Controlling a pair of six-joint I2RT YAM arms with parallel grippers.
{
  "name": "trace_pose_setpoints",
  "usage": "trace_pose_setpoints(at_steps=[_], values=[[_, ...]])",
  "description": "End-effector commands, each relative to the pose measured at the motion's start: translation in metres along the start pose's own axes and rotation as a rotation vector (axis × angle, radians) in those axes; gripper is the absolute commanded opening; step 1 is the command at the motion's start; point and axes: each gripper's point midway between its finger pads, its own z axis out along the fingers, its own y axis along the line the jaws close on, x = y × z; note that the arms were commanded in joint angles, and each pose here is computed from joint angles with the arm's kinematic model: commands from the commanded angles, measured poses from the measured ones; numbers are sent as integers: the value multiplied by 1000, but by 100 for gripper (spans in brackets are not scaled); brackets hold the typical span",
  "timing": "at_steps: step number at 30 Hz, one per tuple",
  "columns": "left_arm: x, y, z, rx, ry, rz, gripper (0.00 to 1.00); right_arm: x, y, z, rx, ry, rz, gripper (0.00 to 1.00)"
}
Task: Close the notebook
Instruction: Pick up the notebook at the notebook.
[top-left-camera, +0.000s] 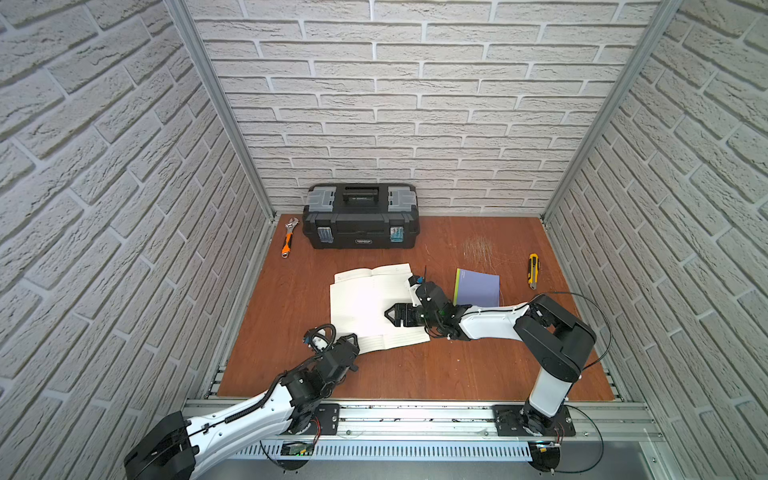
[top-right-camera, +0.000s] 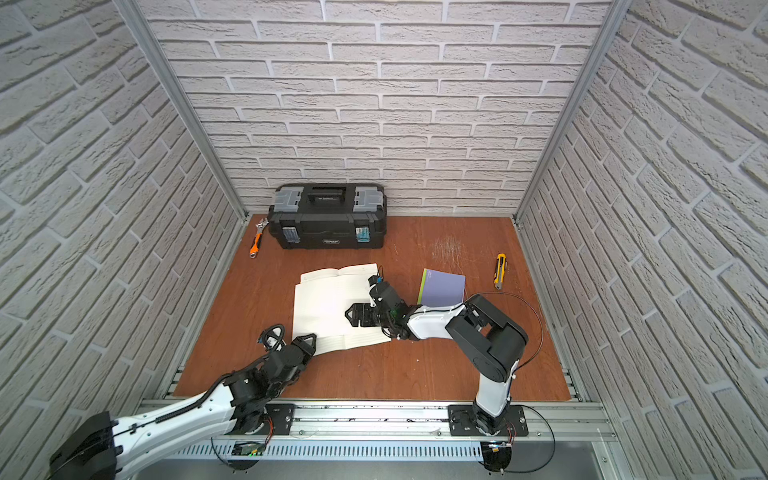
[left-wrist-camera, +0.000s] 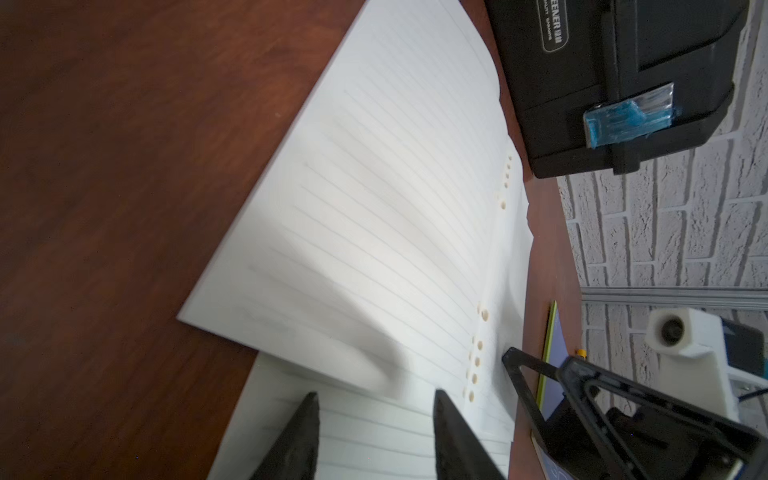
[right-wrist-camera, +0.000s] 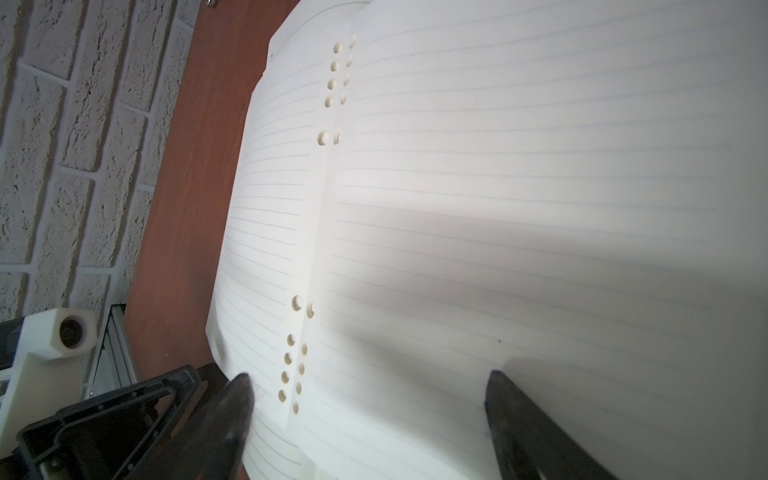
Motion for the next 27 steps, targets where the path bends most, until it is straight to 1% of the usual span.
trace_pose_setpoints(at_steps=[1, 7, 16, 27], values=[[-4, 0, 2, 10, -34, -8, 45, 18, -9, 4, 17, 57, 13, 87], [-2, 1, 6, 1, -35, -8, 46, 18, -8, 3, 17, 59, 11, 87], [-2, -10, 10, 26, -56, 7, 46, 18, -7, 0, 18, 61, 11, 87], [-3, -21, 10, 70, -82, 94, 45, 20, -8, 1, 21, 71, 12, 87]])
